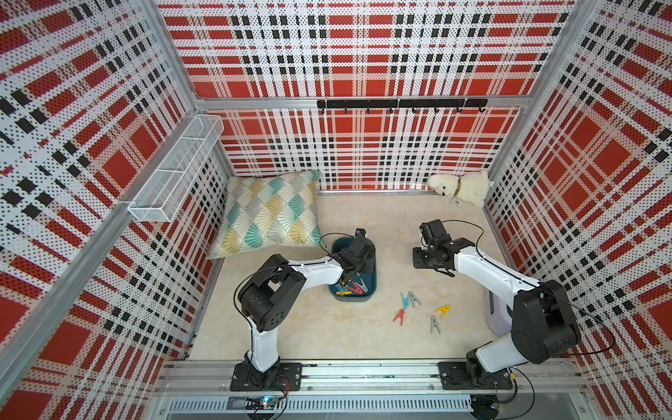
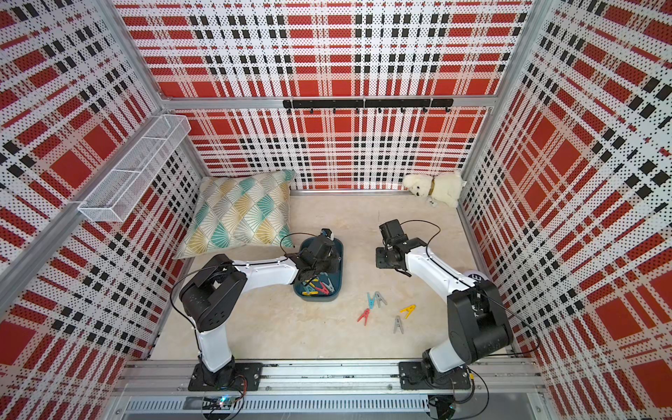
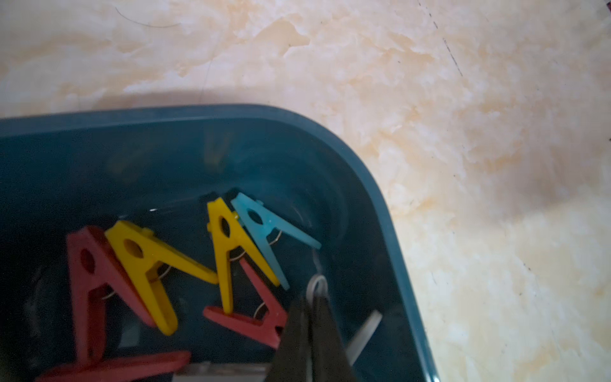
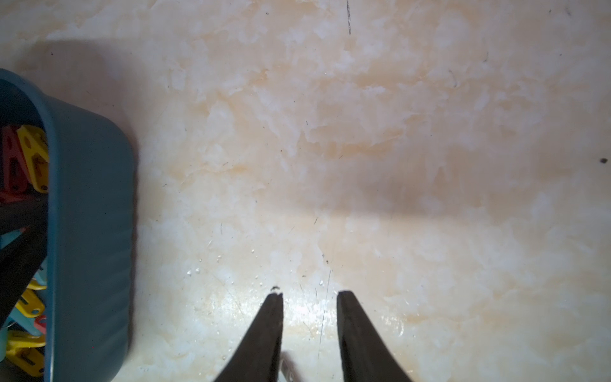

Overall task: Put the clothespins into the storage box
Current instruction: Place the clothespin in the storage box, then pick up the clothespin from the center of the board, then place the clothespin in the storage box.

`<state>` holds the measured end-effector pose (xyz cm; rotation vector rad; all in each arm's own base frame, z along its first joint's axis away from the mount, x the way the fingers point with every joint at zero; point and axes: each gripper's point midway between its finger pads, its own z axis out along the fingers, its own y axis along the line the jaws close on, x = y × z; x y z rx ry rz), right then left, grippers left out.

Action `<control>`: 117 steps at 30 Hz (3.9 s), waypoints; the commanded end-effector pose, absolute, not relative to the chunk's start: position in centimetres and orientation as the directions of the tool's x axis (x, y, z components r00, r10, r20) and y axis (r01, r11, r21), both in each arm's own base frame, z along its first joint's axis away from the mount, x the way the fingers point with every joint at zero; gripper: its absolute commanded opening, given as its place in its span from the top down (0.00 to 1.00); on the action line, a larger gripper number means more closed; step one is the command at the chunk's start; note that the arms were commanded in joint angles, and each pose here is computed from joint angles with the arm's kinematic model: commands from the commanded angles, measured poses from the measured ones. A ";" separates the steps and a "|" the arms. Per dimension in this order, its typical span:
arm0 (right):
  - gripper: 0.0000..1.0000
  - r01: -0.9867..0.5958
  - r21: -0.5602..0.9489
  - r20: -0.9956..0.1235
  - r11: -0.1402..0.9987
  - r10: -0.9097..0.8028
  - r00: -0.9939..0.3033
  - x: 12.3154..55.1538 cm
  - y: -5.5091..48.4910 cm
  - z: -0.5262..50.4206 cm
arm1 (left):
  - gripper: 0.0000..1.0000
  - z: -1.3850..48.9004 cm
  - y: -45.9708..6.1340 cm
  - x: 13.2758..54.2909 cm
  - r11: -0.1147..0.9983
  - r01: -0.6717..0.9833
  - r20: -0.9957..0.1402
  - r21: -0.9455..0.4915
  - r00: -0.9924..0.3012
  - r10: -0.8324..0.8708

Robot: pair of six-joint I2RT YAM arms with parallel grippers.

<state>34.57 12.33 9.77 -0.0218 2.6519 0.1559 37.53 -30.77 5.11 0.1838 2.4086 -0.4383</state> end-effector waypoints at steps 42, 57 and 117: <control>0.63 0.031 0.062 -0.328 0.998 0.050 -0.943 20.1 12.1 6.0 | 0.63 17.8 -19.6 34.5 0.977 0.063 -0.835 -0.205 -0.531 -0.141; 0.64 -0.010 -0.033 -0.285 0.999 -0.019 -0.958 22.2 13.0 2.4 | 0.63 18.4 -18.1 34.8 0.976 0.047 -0.838 -0.212 -0.522 -0.157; 0.92 -0.385 0.067 -0.478 0.921 -0.309 -0.822 37.7 34.7 8.6 | 0.63 21.8 -11.9 34.6 0.943 -0.111 -0.851 -0.313 -0.408 -0.331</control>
